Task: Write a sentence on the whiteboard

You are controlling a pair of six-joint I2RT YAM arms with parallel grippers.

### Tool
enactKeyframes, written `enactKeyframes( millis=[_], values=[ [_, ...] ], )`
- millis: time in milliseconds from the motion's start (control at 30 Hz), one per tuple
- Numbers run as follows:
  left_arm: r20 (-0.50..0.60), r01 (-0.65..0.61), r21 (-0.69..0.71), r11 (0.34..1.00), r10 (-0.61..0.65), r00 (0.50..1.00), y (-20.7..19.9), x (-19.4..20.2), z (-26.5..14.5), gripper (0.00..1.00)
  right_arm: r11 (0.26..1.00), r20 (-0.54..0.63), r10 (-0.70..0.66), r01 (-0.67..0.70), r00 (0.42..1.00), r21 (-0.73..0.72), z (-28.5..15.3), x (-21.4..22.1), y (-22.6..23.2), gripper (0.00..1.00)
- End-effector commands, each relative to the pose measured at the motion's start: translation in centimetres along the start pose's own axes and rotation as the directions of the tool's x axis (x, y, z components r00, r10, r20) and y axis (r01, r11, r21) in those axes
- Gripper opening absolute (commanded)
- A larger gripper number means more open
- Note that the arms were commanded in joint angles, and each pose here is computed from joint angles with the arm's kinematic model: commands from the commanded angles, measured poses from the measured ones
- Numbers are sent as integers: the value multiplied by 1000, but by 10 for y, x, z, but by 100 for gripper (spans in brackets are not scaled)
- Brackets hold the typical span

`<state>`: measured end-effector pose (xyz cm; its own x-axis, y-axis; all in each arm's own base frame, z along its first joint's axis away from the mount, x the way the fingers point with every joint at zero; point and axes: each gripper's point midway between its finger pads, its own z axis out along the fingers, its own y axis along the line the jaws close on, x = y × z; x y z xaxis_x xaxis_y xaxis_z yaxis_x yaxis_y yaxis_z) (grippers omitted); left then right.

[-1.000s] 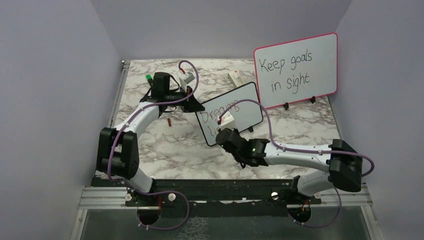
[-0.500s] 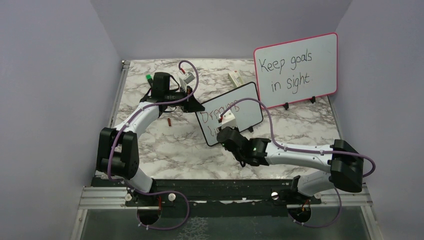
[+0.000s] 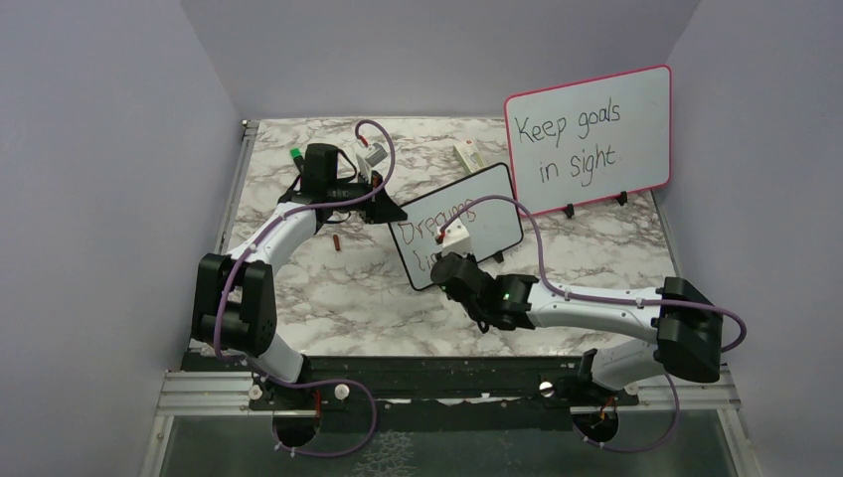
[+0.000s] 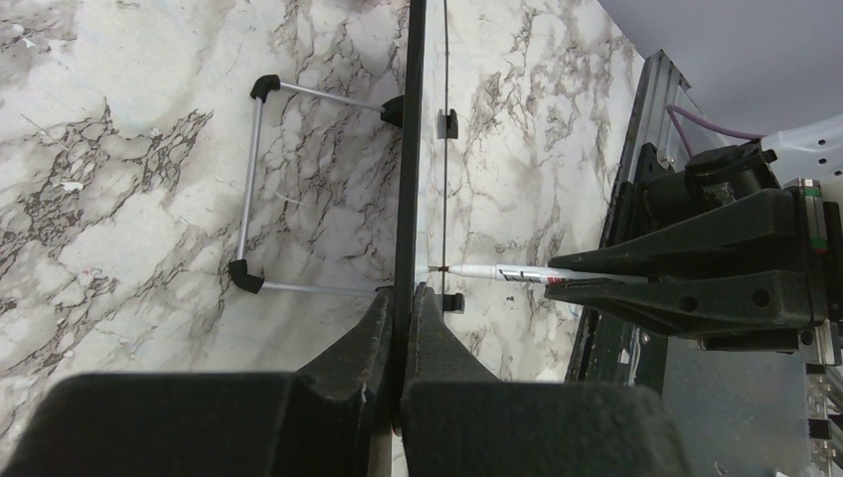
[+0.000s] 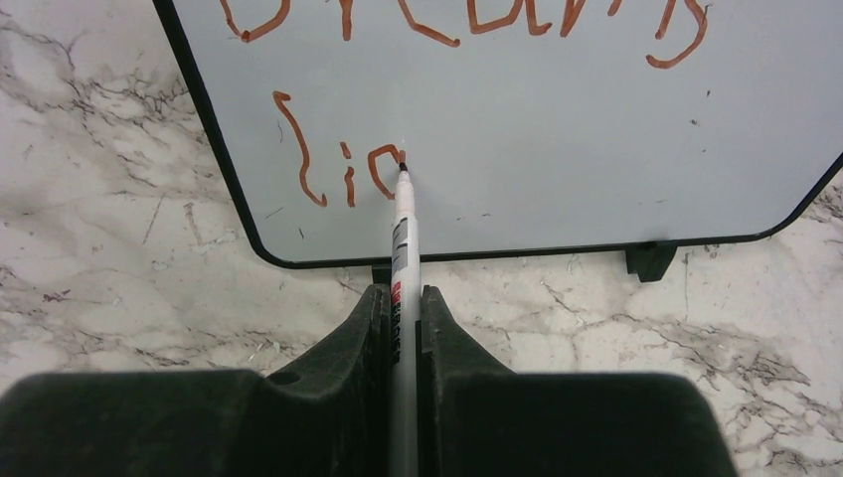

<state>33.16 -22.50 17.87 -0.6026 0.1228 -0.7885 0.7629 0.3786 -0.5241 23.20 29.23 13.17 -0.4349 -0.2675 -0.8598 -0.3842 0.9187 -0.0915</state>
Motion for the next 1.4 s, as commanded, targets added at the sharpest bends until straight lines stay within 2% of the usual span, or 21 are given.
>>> enactKeyframes(
  millis=[0,800,1367],
  values=[
    [-167,102,-172,980,-131,977,37,69,10,0,1000,-61,5,-4,998,10,1,19,-3,1],
    [-165,100,-172,980,-129,978,36,68,10,0,999,-163,-36,29,986,-43,5,44,8,1],
    [-167,103,-174,979,-132,977,37,69,10,0,990,-77,-22,11,997,-144,8,7,37,1]
  ],
)
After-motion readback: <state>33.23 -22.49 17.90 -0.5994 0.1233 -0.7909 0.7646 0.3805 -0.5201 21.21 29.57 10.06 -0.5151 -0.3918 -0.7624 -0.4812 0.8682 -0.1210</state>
